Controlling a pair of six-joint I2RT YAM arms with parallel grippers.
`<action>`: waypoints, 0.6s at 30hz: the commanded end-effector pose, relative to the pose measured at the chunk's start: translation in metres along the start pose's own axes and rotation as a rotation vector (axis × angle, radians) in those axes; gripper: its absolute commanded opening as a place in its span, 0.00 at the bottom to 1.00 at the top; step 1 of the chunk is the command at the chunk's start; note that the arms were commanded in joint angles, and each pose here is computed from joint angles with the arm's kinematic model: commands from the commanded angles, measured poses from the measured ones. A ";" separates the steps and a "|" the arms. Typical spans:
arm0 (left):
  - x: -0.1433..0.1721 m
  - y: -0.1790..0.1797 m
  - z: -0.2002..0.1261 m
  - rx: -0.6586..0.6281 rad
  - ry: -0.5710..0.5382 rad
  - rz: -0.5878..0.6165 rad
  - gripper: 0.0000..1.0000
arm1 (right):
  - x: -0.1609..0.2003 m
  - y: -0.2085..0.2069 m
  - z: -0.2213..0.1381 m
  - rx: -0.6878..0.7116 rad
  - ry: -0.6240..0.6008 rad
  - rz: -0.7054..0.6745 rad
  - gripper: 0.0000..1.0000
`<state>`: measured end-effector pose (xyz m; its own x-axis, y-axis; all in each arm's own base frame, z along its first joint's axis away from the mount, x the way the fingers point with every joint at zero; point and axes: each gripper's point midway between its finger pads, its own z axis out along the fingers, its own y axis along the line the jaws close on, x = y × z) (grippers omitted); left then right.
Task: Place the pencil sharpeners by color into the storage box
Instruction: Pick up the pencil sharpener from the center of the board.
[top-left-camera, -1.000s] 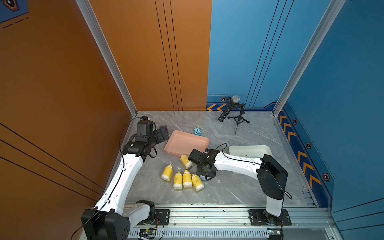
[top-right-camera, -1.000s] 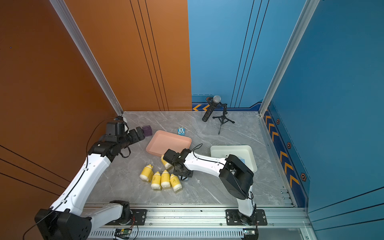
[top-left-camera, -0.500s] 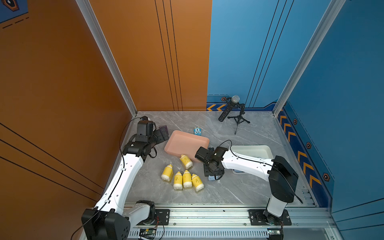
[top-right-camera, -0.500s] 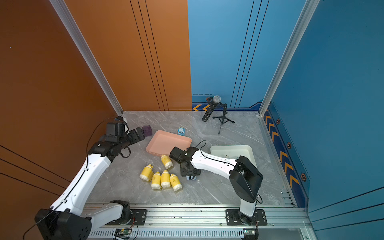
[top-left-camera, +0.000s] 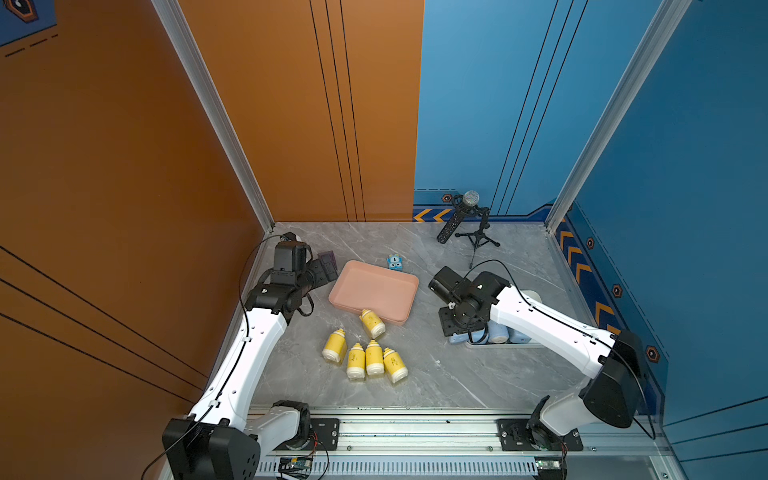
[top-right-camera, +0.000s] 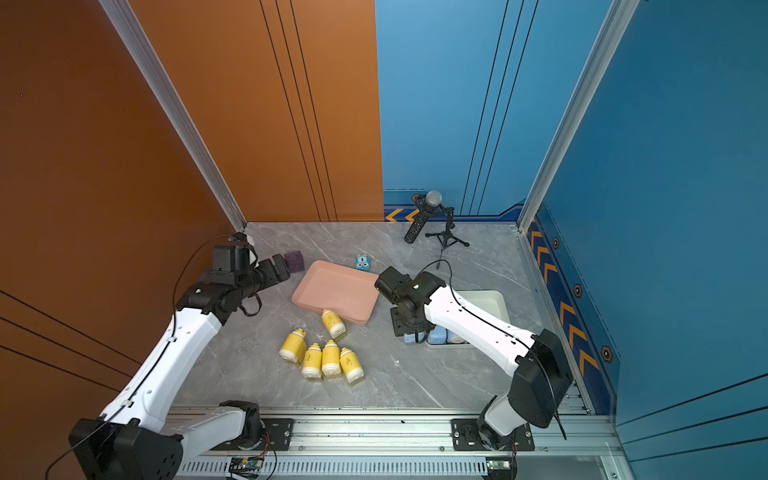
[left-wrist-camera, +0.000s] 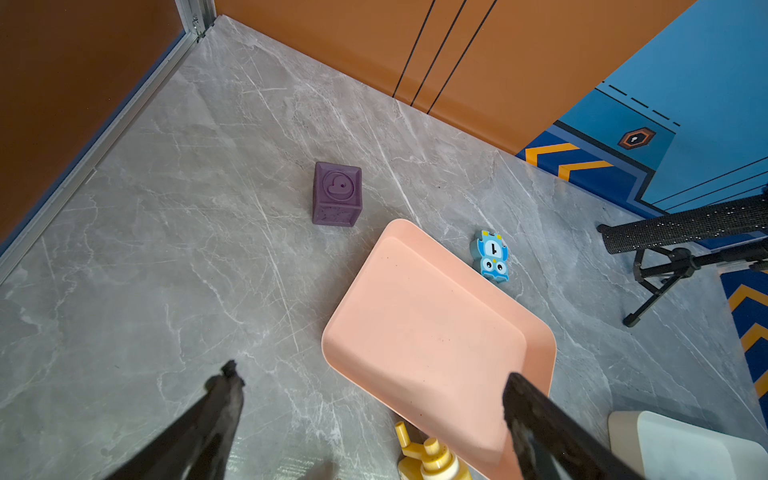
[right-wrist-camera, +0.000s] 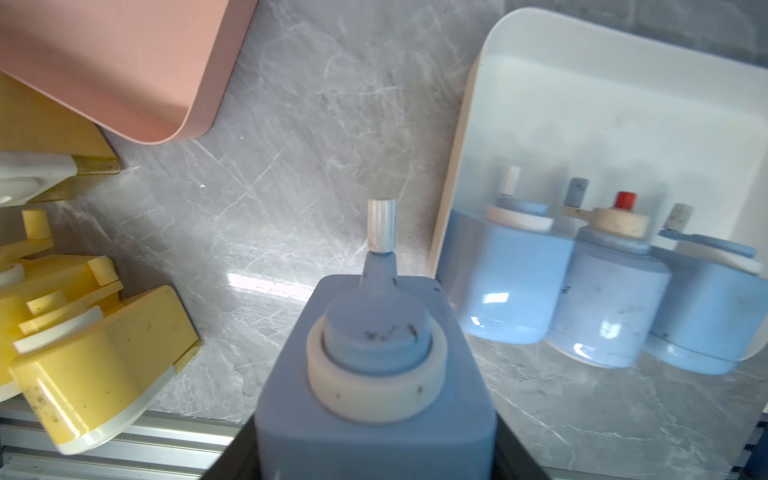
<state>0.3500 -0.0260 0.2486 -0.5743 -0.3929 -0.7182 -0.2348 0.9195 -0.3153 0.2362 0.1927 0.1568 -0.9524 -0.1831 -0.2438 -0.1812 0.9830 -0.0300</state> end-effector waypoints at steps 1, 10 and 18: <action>0.001 -0.001 -0.003 0.008 -0.008 -0.002 0.98 | 0.003 -0.047 -0.020 0.093 0.000 -0.040 0.35; 0.000 -0.003 -0.004 0.016 -0.009 -0.003 0.98 | -0.007 -0.133 -0.033 0.201 -0.022 0.050 0.36; -0.004 -0.002 -0.008 0.017 -0.025 -0.008 0.98 | -0.005 -0.170 -0.035 0.197 -0.020 0.096 0.37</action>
<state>0.3492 -0.0260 0.2506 -0.5701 -0.3938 -0.7211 -0.2326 0.9191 -0.3180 0.2701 0.0350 0.1897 -0.9627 -0.0422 -0.2672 0.0050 0.9848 -0.1735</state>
